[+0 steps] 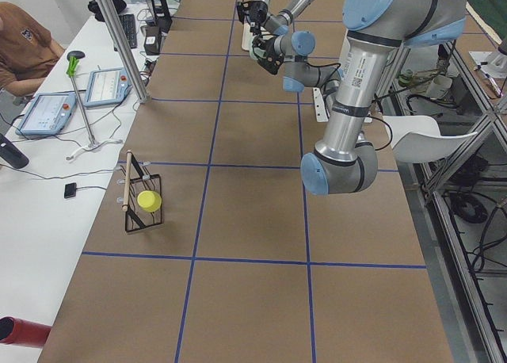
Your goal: Left arm grabs green cup and hands to right arm on tray
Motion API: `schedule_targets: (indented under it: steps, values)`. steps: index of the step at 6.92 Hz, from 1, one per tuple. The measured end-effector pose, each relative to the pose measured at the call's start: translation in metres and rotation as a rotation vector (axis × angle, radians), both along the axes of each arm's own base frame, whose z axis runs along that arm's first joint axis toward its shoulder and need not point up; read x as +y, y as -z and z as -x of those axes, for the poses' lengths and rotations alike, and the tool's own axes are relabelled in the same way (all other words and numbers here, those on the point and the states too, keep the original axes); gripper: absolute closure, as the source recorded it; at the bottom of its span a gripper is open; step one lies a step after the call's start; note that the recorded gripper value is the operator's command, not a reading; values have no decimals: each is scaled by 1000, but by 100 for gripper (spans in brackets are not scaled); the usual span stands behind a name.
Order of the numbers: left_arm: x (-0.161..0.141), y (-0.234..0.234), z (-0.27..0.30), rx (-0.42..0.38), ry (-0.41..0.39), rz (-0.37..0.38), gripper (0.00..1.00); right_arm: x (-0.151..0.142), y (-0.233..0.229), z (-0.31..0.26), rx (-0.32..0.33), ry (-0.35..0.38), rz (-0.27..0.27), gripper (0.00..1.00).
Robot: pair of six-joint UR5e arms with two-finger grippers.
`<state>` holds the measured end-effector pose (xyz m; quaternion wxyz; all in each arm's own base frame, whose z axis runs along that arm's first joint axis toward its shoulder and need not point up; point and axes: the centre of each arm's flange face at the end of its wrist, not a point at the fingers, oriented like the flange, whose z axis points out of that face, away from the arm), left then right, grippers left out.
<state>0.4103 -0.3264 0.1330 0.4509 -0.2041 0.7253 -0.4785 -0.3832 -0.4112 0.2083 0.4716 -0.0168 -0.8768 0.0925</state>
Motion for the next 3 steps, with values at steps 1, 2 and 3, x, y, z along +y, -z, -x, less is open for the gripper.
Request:
schedule_targets:
  steps: [1,2,3]
  values:
    - [0,0,0,0,-1,0,100,-1,-1,3,4,2,3,49]
    - [0,0,0,0,-1,0,100,0,-2,5,7,5,5,51]
    - [0,0,0,0,-1,0,100,0,-3,8,9,8,6,51]
